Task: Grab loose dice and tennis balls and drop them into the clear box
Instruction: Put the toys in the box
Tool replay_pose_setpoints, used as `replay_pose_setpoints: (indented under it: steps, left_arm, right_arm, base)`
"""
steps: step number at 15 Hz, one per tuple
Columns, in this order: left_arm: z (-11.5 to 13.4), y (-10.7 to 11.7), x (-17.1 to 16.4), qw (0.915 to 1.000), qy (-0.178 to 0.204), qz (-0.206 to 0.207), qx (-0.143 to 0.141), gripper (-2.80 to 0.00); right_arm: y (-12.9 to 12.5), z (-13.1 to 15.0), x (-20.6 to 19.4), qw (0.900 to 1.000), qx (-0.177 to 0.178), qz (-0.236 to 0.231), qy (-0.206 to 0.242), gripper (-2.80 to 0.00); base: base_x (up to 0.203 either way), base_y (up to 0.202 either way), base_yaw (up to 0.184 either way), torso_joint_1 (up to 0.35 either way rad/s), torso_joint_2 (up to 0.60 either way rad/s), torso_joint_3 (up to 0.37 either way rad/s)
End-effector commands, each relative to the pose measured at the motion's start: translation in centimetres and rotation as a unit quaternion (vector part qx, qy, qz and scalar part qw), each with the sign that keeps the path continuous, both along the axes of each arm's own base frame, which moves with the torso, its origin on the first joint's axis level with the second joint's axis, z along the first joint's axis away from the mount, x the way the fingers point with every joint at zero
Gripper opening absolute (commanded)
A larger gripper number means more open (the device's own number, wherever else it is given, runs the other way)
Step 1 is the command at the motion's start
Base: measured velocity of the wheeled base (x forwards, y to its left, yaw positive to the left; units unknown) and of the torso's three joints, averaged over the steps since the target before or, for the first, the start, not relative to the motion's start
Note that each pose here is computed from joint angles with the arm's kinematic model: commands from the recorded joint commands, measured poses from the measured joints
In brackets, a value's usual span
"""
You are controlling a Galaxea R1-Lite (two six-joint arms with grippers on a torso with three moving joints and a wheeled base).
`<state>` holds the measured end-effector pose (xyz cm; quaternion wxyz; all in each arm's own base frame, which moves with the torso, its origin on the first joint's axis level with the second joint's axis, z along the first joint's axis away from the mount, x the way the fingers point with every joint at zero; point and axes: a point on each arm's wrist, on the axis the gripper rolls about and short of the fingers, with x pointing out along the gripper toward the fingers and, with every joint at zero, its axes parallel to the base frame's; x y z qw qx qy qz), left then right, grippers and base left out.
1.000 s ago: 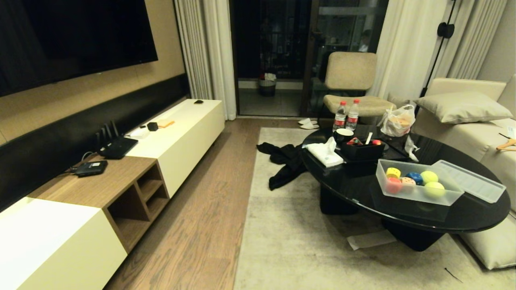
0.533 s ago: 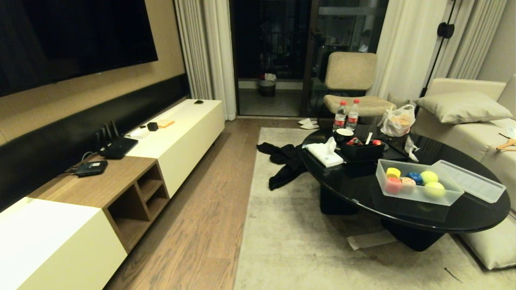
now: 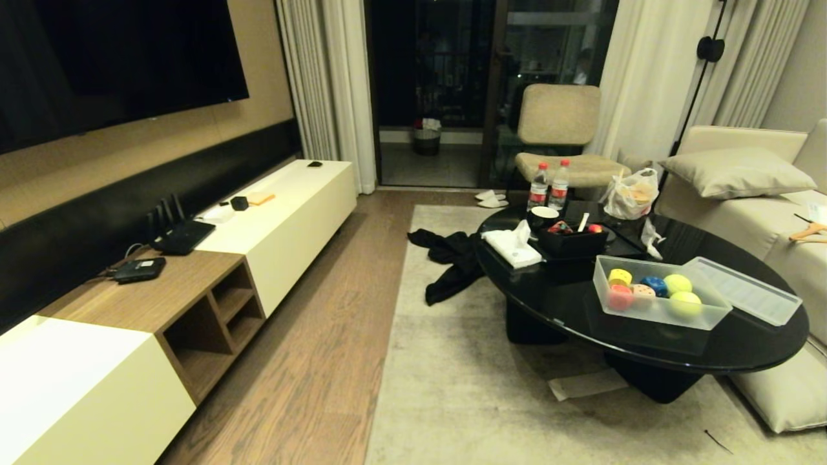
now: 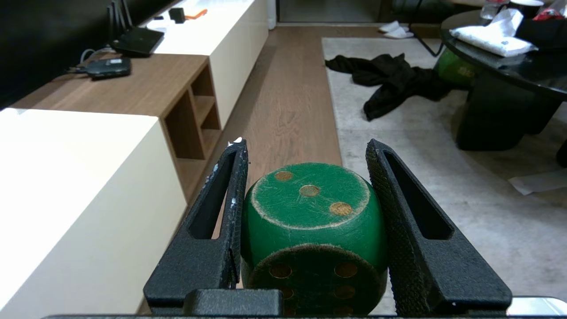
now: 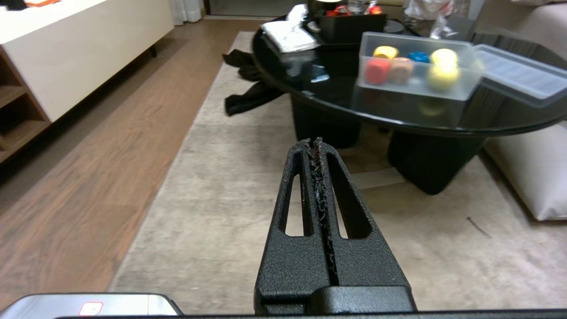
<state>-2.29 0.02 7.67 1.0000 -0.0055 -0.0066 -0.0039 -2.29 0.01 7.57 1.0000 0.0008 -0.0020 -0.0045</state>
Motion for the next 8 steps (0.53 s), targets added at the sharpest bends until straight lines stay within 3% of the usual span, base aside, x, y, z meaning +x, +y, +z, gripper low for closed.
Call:
replay_pose_setpoints:
  steps: [1, 8]
  left_arm:
    - [-0.04, 0.00, 0.01, 1.0000, 0.000, 0.000, 0.000, -2.80]
    - [-0.04, 0.00, 0.01, 1.0000, 0.000, 0.000, 0.000, -2.80]
  right_arm:
    - [0.00, 0.01, 0.01, 1.000, 0.000, 0.000, 0.000, -2.80]
    - [0.00, 0.01, 0.01, 1.000, 0.000, 0.000, 0.000, -2.80]
  base:
    - [0.000, -0.228, 0.020, 0.004, 0.01, 0.001]
    - [0.000, -0.190, 0.005, 0.000, 0.00, 0.001]
